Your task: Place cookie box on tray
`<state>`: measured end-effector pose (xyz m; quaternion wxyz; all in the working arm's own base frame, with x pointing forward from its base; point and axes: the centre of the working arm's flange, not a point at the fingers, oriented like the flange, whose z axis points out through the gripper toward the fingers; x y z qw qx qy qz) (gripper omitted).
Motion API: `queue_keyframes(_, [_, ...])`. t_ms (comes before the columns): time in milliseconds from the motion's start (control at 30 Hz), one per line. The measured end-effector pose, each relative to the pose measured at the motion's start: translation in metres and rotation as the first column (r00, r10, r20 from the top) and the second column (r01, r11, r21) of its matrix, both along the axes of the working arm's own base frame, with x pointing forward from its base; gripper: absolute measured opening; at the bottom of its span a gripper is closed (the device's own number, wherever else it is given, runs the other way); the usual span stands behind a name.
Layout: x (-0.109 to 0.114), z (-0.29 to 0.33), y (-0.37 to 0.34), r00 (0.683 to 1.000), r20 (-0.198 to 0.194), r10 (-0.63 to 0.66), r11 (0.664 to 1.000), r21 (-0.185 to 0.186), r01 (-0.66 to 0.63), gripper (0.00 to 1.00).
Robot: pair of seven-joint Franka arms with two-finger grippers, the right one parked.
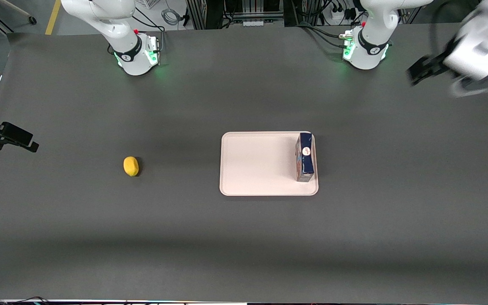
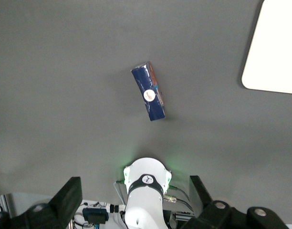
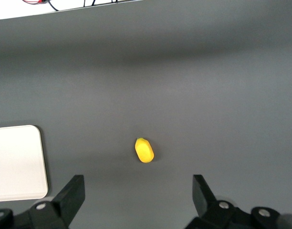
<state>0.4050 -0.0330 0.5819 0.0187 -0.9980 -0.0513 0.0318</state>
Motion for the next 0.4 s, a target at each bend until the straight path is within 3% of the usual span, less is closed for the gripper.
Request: queue_keyframes(400, [-0.0117,-0.0034,0.0041,1.000,0.030,0.009,1.000,-0.004,-0.009,1.00])
